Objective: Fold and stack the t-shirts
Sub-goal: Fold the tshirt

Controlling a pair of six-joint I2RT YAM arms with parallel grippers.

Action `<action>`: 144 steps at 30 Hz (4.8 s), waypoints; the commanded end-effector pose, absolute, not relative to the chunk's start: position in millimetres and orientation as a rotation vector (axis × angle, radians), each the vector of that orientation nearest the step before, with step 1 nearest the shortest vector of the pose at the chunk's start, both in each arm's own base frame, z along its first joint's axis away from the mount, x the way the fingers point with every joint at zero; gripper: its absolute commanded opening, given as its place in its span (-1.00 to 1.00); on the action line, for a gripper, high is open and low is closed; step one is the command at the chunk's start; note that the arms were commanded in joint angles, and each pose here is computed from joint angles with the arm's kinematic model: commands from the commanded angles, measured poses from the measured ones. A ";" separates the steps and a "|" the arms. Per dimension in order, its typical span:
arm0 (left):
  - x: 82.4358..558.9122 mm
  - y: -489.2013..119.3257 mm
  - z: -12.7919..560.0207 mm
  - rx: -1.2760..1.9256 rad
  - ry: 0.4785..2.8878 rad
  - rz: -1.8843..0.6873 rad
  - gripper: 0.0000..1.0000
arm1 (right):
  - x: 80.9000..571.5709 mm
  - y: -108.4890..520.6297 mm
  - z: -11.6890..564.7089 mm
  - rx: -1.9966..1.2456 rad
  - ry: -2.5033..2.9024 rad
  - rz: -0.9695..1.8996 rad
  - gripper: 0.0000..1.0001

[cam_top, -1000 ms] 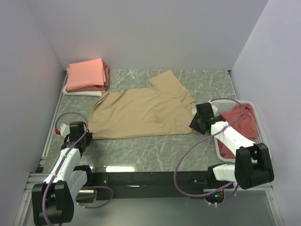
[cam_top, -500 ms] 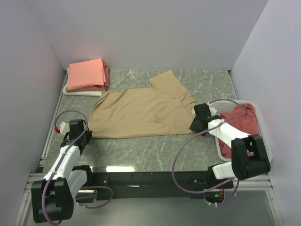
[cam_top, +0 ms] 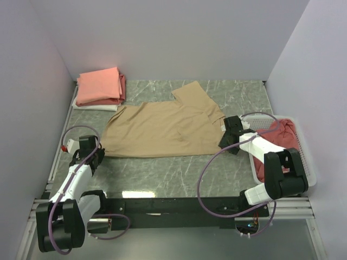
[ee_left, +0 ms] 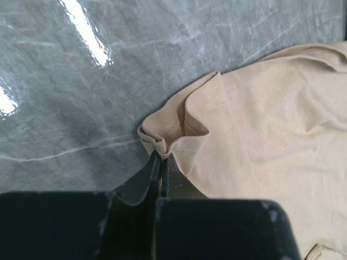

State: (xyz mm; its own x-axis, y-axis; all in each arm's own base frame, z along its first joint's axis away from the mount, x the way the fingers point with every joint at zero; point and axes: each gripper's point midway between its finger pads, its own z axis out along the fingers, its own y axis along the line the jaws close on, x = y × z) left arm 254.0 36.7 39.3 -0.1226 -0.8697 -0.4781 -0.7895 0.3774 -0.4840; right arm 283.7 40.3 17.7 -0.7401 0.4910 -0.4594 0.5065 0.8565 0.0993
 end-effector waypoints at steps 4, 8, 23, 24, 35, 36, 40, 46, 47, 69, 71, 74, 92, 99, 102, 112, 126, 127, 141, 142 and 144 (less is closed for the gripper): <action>266.7 54.5 62.3 -1.436 1.823 -0.119 -0.99 | 284.6 21.3 34.5 0.754 2.508 -0.131 0.11; 266.2 57.2 62.6 -1.443 1.816 -0.113 -0.99 | 284.0 19.4 50.3 0.750 2.470 -0.110 0.12; 266.4 56.8 59.1 -1.457 1.814 -0.134 -0.99 | 259.3 81.9 33.0 0.797 2.473 0.183 0.07; 266.3 56.8 58.3 -1.458 1.816 -0.132 -0.99 | 258.2 85.6 29.2 0.807 2.476 0.185 0.07; 266.1 54.8 54.5 -1.458 1.830 -0.139 -0.99 | 270.7 82.9 16.9 0.895 2.418 0.156 0.11; 265.4 54.7 54.0 -1.457 1.832 -0.137 -0.99 | 270.7 84.0 15.2 0.906 2.417 0.164 0.11; 263.7 55.0 52.4 -1.460 1.834 -0.131 -0.99 | 275.5 86.2 11.3 0.911 2.420 0.159 0.10; 262.3 56.7 52.0 -1.459 1.835 -0.118 -0.99 | 287.0 90.4 14.4 0.897 2.416 0.173 -0.20; 262.7 56.1 52.2 -1.454 1.838 -0.120 -0.99 | 287.7 90.0 14.7 0.894 2.416 0.168 -0.42; 232.7 27.4 71.5 -1.435 1.885 -0.271 -0.99 | 205.4 61.6 102.4 0.787 2.320 0.312 -1.00; 231.3 24.3 75.6 -1.442 1.883 -0.296 -0.99 | 199.5 58.3 106.0 0.794 2.307 0.309 -1.00; 228.5 23.3 80.2 -1.456 1.881 -0.301 -0.99 | 196.0 66.0 113.7 0.786 2.305 0.378 -1.00; 304.5 39.7 176.3 -1.212 1.780 -0.313 0.35 | 245.5 91.4 173.4 0.569 2.295 0.444 0.43; 400.6 24.4 156.8 -1.005 1.966 -0.126 0.25 | 352.1 115.8 222.1 0.418 2.186 0.430 0.43; 445.1 14.7 151.5 -0.905 2.037 -0.047 0.15 | 388.3 130.3 224.1 0.385 2.175 0.473 0.42; 526.0 15.0 102.7 -0.657 2.189 0.156 0.00 | 440.5 152.1 199.9 0.307 2.226 0.526 0.40; 543.6 -1.4 67.7 -0.614 2.260 0.077 -0.10 | 453.4 147.8 170.8 0.306 2.286 0.510 0.38; 542.1 -3.3 69.2 -0.613 2.258 0.061 -0.10 | 453.0 146.7 170.2 0.309 2.286 0.507 0.37; 537.6 -11.1 67.8 -0.594 2.272 0.028 -0.16 | 451.0 140.0 158.4 0.323 2.304 0.500 0.36; 537.7 -11.7 67.4 -0.592 2.274 0.025 -0.17 | 451.3 138.7 156.8 0.329 2.307 0.498 0.36; 538.3 -13.8 67.3 -0.586 2.275 0.020 -0.20 | 451.8 137.6 154.1 0.334 2.311 0.497 0.36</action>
State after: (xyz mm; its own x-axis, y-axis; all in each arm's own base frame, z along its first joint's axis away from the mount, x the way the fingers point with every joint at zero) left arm 530.4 -1.4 41.2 -0.6191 -0.4110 -0.6692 -0.4626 0.8794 -0.1122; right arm 442.2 142.5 152.0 -0.7130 0.3786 -0.5901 0.1029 0.8890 0.4461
